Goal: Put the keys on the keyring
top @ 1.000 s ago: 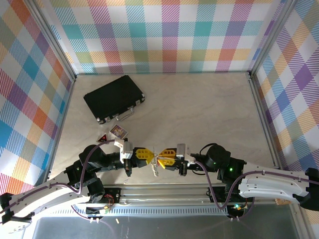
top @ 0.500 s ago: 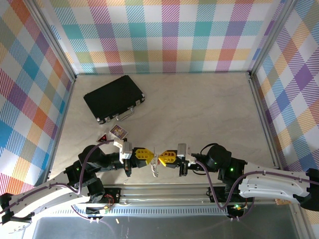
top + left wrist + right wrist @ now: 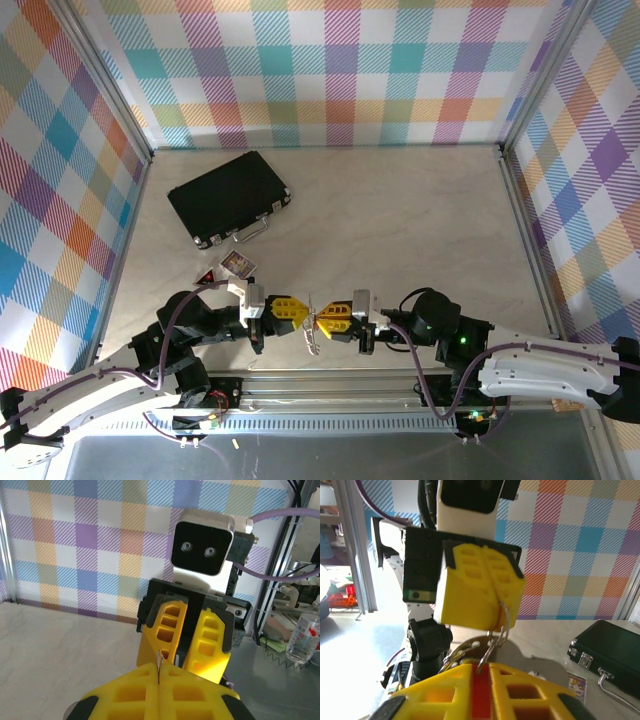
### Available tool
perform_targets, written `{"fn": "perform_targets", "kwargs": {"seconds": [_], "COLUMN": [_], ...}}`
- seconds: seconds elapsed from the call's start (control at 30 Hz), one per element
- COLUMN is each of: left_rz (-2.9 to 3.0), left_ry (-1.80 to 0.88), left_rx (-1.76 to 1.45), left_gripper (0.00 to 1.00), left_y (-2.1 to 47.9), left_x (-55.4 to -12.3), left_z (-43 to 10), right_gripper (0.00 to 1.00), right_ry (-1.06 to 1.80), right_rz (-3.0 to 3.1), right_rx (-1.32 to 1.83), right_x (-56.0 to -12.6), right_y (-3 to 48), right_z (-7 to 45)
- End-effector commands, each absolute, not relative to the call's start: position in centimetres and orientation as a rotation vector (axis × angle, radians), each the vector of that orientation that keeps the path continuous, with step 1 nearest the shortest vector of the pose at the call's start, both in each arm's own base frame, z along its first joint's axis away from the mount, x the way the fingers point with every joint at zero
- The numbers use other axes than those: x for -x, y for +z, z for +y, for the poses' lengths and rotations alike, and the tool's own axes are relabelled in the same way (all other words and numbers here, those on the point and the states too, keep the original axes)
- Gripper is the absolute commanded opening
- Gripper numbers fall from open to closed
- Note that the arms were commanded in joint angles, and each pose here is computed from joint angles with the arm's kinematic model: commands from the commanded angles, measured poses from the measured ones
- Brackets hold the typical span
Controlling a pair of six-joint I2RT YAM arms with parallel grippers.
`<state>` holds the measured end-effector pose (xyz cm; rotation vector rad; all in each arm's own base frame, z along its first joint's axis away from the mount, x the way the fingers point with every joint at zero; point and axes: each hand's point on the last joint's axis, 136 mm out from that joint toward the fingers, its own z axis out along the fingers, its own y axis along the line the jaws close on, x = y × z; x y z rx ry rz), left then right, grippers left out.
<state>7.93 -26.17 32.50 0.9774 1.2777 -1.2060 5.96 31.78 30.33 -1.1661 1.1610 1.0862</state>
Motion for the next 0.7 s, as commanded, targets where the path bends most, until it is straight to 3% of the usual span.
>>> {"fn": "perform_targets", "kwargs": {"seconds": [0.0, 0.43, 0.67], "left_rz": [1.195, 1.065, 1.069], "left_ry": [-1.235, -1.347, -1.353], "left_rx": [-0.932, -1.004, -1.014], "left_gripper": [0.0, 0.0, 0.0], "left_y": [34.5, 35.5, 35.9], "left_x": [-7.6, -5.2, -5.1], "left_z": [-25.7, -25.8, -26.0], "right_gripper": [0.22, 0.28, 0.4], "right_ry": [1.127, 1.155, 1.192], "right_rz": [1.115, 1.179, 1.192], "right_rx": [1.161, 1.057, 1.096], "right_x": [-5.0, -5.8, -5.4], "right_y": [32.0, 36.0, 36.1], "right_z": [31.0, 29.6, 30.9]}}
